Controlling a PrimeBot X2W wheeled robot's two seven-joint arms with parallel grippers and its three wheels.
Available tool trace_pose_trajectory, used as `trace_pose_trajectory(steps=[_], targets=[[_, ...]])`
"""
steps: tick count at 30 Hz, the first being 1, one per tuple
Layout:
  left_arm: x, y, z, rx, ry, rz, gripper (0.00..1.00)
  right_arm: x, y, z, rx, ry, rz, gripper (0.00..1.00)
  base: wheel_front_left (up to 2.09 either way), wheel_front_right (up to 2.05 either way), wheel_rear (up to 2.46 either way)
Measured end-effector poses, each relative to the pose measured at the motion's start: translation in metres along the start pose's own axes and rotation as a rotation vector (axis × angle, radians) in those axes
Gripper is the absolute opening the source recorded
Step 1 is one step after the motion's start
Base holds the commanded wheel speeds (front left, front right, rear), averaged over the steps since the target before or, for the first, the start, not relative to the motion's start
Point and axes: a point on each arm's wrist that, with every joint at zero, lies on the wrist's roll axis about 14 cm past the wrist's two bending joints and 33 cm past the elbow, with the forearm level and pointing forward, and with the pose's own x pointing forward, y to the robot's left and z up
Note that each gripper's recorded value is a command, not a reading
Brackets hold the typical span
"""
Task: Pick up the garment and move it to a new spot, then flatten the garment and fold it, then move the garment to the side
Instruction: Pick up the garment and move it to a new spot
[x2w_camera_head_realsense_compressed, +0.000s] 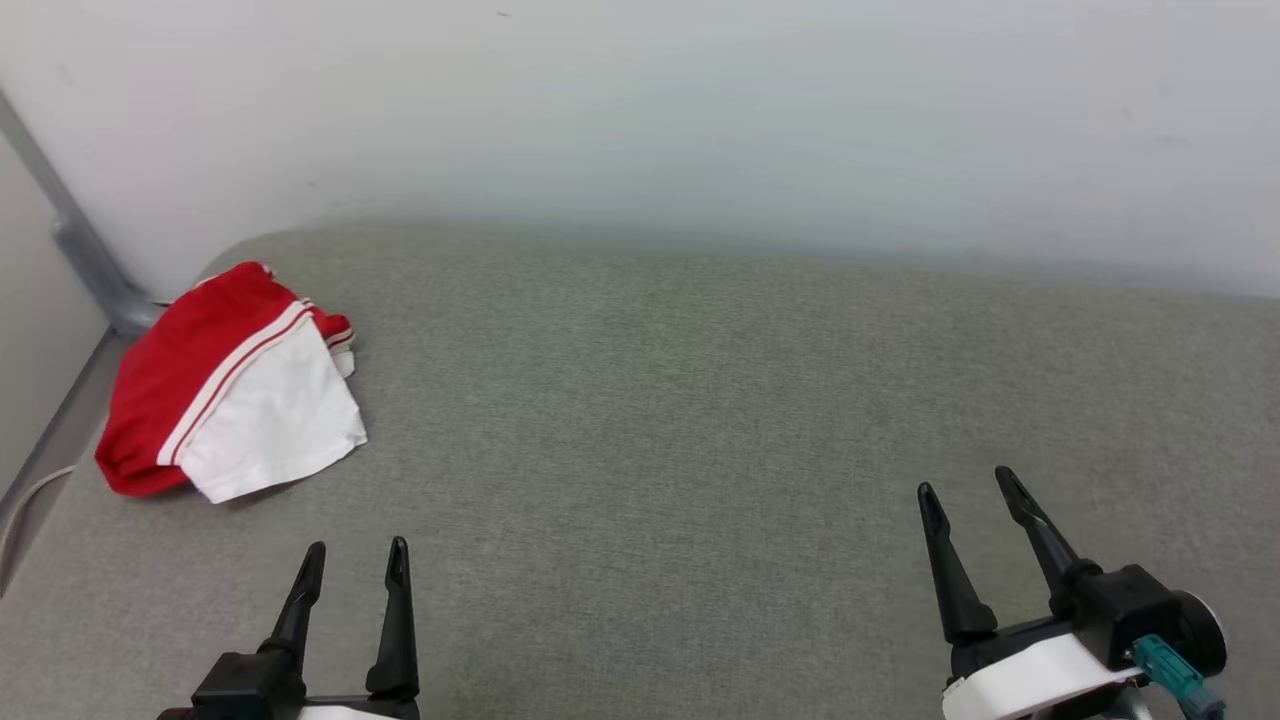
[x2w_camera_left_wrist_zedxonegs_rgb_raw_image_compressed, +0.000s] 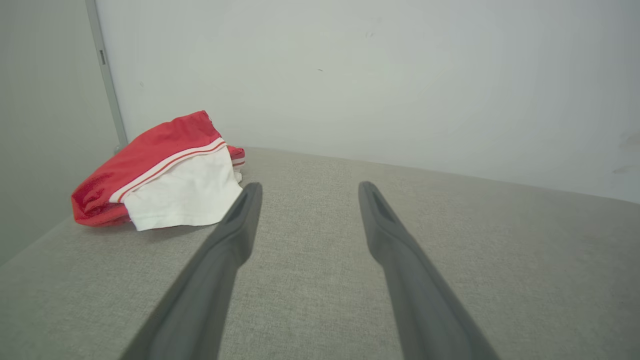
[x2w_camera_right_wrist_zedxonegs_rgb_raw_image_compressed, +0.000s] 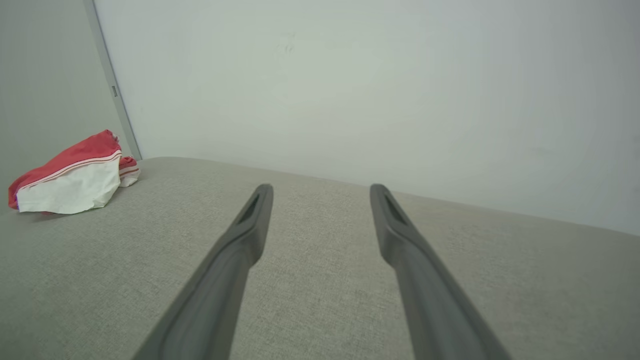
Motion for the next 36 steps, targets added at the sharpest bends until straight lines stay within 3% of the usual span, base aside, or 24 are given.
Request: trace_pose_trajectory(steps=[19, 29, 31, 36], targets=[[-0.060, 0.066, 0.011, 0.042, -0.020, 0.219, 1.00, 0.022, 0.088, -0.010, 0.059, 0.028, 0.265, 1.00, 0.00, 0.00, 0.00], [-0.065, 0.072, 0.015, 0.049, -0.029, 0.242, 1.00, 0.024, 0.100, -0.013, 0.083, 0.038, 0.300, 1.00, 0.00, 0.00, 0.00], [-0.064, 0.073, -0.004, 0.042, 0.034, 0.245, 1.00, 0.025, 0.096, -0.017, 0.074, 0.047, 0.290, 1.00, 0.00, 0.00, 0.00], [-0.037, 0.076, -0.002, 0.085, 0.037, 0.221, 1.00, 0.032, 0.086, -0.025, 0.059, 0.057, 0.267, 1.00, 0.00, 0.00, 0.00]])
